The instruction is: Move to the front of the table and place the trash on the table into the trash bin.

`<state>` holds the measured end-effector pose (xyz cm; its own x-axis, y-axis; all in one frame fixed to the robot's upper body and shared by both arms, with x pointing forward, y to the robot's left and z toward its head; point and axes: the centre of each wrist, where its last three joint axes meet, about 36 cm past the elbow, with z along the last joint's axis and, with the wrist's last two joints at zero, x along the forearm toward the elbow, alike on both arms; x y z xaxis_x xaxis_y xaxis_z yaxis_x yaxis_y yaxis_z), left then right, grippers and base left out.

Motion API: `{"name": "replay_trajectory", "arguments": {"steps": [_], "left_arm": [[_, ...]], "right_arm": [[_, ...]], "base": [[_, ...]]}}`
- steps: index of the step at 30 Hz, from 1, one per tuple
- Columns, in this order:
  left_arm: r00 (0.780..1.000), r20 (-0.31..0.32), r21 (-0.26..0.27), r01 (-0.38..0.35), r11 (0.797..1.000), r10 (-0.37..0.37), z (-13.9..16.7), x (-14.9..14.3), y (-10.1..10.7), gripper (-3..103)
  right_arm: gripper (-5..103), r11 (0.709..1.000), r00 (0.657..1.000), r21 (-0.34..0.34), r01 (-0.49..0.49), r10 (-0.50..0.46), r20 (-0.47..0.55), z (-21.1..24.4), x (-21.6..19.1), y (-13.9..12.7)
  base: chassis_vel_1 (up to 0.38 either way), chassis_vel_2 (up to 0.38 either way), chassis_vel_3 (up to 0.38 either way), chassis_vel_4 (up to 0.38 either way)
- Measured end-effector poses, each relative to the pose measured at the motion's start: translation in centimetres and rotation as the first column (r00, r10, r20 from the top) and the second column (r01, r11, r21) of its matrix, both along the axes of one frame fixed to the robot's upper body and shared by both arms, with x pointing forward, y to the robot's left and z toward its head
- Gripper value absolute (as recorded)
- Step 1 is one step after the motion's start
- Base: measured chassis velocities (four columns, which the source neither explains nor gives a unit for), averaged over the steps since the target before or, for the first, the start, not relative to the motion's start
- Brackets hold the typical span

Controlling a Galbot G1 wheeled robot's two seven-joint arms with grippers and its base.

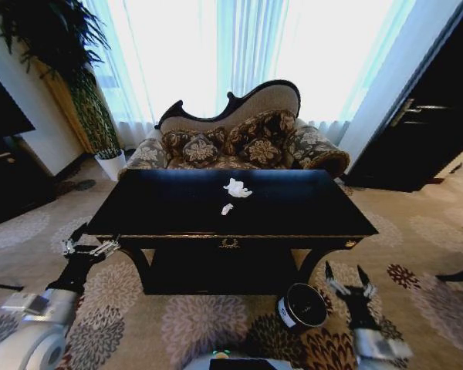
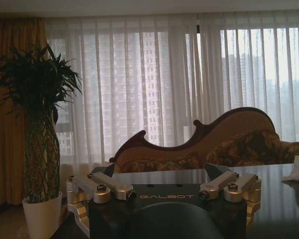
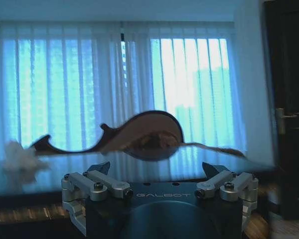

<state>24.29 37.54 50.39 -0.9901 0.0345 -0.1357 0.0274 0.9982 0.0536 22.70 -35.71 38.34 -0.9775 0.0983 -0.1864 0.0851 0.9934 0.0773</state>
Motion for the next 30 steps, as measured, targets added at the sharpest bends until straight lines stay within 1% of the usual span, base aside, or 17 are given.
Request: {"name": "replay_trajectory", "arguments": {"steps": [2, 4, 7, 8, 11, 12, 15, 17, 21, 22, 24, 25, 27, 28, 30], "left_arm": [[1.000, 0.000, 0.000, 0.000, 1.000, 0.000, 0.0, 0.0, 0.0, 100], [1.000, 0.000, 0.000, 0.000, 1.000, 0.000, 0.0, 0.0, 0.0, 100], [1.000, 0.000, 0.000, 0.000, 1.000, 0.000, 0.0, 0.0, 0.0, 100], [1.000, 0.000, 0.000, 0.000, 1.000, 0.000, 0.0, 0.0, 0.0, 100], [1.000, 0.000, 0.000, 0.000, 1.000, 0.000, 0.0, 0.0, 0.0, 100], [1.000, 0.000, 0.000, 0.000, 1.000, 0.000, 0.0, 0.0, 0.0, 100], [1.000, 0.000, 0.000, 0.000, 1.000, 0.000, 0.0, 0.0, 0.0, 100], [1.000, 0.000, 0.000, 0.000, 1.000, 0.000, 0.0, 0.0, 0.0, 100], [1.000, 0.000, 0.000, 0.000, 1.000, 0.000, 0.0, 0.0, 0.0, 100], [1.000, 0.000, 0.000, 0.000, 1.000, 0.000, 0.0, 0.0, 0.0, 100], [1.000, 0.000, 0.000, 0.000, 1.000, 0.000, 0.0, 0.0, 0.0, 100], [1.000, 0.000, 0.000, 0.000, 1.000, 0.000, 0.0, 0.0, 0.0, 100], [1.000, 0.000, 0.000, 0.000, 1.000, 0.000, 0.0, 0.0, 0.0, 100], [1.000, 0.000, 0.000, 0.000, 1.000, 0.000, 0.0, 0.0, 0.0, 100], [1.000, 0.000, 0.000, 0.000, 1.000, 0.000, 0.0, 0.0, 0.0, 100]], "right_arm": [[100, 0.999, 0.999, -0.007, -0.031, 0.031, 0.012, 2.4, 1.7, 0.2], [100, 0.999, 0.999, -0.015, -0.045, 0.045, 0.017, 3.3, 2.4, 0.3], [100, 0.993, 0.995, -0.064, -0.099, 0.100, 0.027, 6.6, 5.0, 0.1], [100, 0.993, 0.995, -0.064, -0.099, 0.100, 0.027, 6.6, 5.0, 0.1], [100, 0.983, 0.989, -0.119, -0.142, 0.145, 0.021, 8.7, 6.8, 0.0], [100, 0.980, 0.988, -0.128, -0.153, 0.156, 0.012, 9.4, 7.3, 0.2], [100, 0.976, 0.985, -0.134, -0.171, 0.172, -0.010, 10.5, 8.0, 0.6], [100, 0.975, 0.984, -0.134, -0.177, 0.175, -0.028, 11.0, 8.4, 0.7], [100, 0.969, 0.972, -0.114, -0.218, 0.205, -0.112, 13.1, 9.8, 1.4], [100, 0.969, 0.972, -0.114, -0.218, 0.205, -0.112, 13.1, 9.8, 1.4], [100, 0.966, 0.962, -0.092, -0.242, 0.227, -0.151, 14.0, 10.6, 1.6], [100, 0.962, 0.951, -0.072, -0.265, 0.248, -0.185, 14.9, 11.4, 1.8], [100, 0.958, 0.938, -0.063, -0.280, 0.259, -0.230, 15.8, 12.4, 1.8], [100, 0.958, 0.938, -0.063, -0.280, 0.259, -0.230, 15.8, 12.4, 1.8], [100, 0.953, 0.921, -0.061, -0.297, 0.269, -0.283, 17.0, 13.7, 1.6]], "base": [[0.000, 0.000, 0.000, 0.000], [0.000, 0.000, 0.000, 0.000], [0.000, 0.000, 0.000, 0.000], [0.000, 0.000, 0.000, 0.000], [0.000, 0.000, 0.000, 0.000], [0.000, 0.000, 0.000, 0.000], [0.000, 0.000, 0.000, 0.000], [0.000, 0.000, 0.000, 0.000], [0.000, 0.000, 0.000, 0.000], [0.000, 0.000, 0.000, 0.000], [0.000, 0.000, 0.000, 0.000], [0.000, 0.000, 0.000, 0.000], [0.000, 0.000, 0.000, 0.000], [0.000, 0.000, 0.000, 0.000], [0.000, 0.000, 0.000, 0.000]]}}
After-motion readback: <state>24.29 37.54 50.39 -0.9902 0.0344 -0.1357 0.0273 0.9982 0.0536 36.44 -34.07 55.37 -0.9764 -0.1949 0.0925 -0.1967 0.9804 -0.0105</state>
